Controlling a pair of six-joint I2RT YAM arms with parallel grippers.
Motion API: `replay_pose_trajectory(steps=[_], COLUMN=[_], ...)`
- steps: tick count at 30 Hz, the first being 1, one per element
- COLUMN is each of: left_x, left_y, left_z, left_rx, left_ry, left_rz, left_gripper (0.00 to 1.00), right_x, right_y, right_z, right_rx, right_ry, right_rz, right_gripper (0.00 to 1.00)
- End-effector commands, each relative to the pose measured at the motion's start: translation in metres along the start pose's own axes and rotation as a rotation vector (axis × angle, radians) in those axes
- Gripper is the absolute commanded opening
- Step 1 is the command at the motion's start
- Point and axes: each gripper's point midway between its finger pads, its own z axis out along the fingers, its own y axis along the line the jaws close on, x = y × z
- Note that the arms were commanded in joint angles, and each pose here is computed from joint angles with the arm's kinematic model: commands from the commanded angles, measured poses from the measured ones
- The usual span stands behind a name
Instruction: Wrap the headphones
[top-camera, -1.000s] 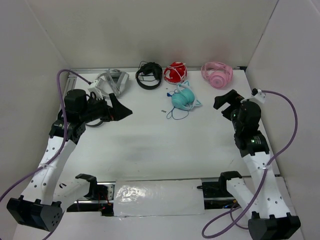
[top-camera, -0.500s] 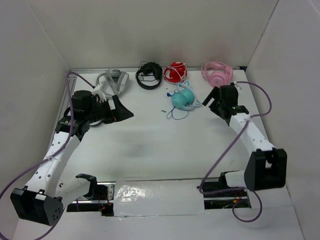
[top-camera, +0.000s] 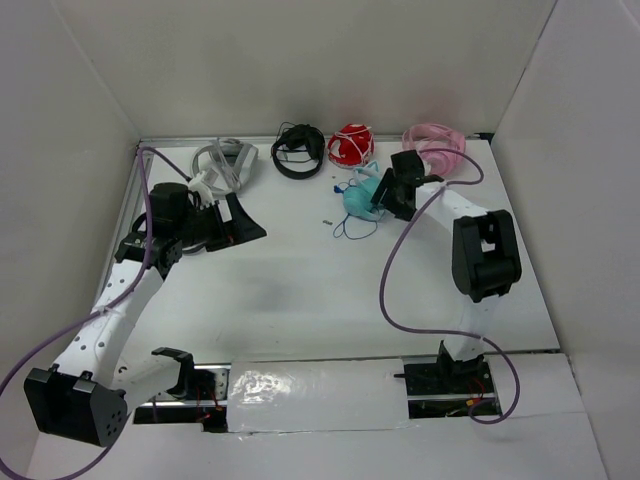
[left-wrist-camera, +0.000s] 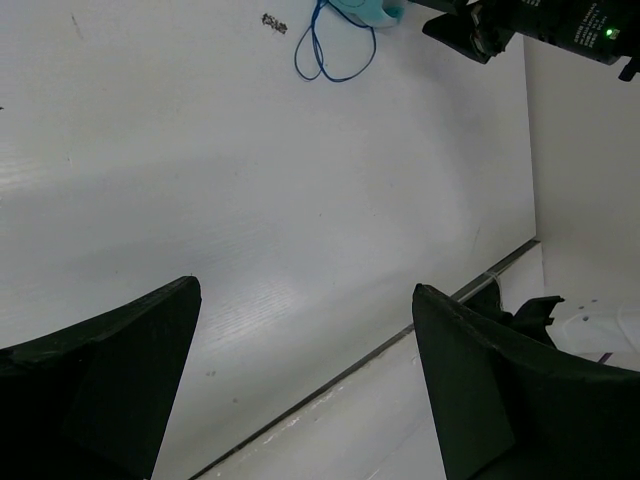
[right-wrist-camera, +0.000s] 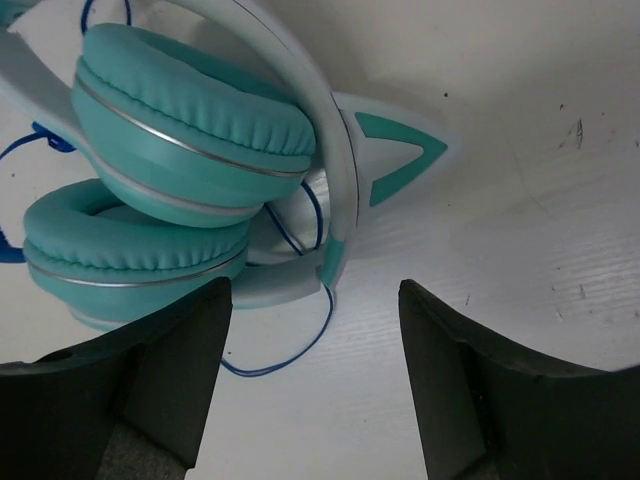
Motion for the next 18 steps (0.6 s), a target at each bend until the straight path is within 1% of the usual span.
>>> replay_pose_trajectory(steps=[1,2,5,9,15,16,18], left_x=[-0.002,-0.002,-0.002,-0.002,-0.005,-0.006,-0.006], left_y=[0.0,0.001,0.003,0.006,0.008,0.007,0.007], left_z=[0.002,0.002,0.004,0.008,0.008,0.008,0.008], left_rx=[-0.009,-0.014,-0.018,-0.029,-0.053,-0.055,-0.054], left_ry=[-0.004,-0.002,0.0,0.014,0.014,0.012,0.014], left_rz=[-0.01,-0.013,-0.015,-0.024,-0.037,-0.037,-0.039], left_gripper=[0.99,0.99,0.99,0.99,0.99,0.99,0.99], right_x=[0.0,0.002,0.01,0.014,0.022,0.023,0.025], right_y=[0.001,0.0,-0.004,-0.011,-0.019,-0.022,-0.022], right_z=[0.002,0.002,0.007,0.02,0.032,0.034,0.036], right_rx=[0.023,0.026,0.028,0.074,0.114,0.117,0.119], right_ry=[0.025,0.025,0.029,0.054,0.079,0.083,0.095], right_rz=[0.044,0.064,0.097,0.117,0.166,0.175,0.175], right_gripper=[0.74,0.73,0.73,0.72,0.63,0.6,0.59])
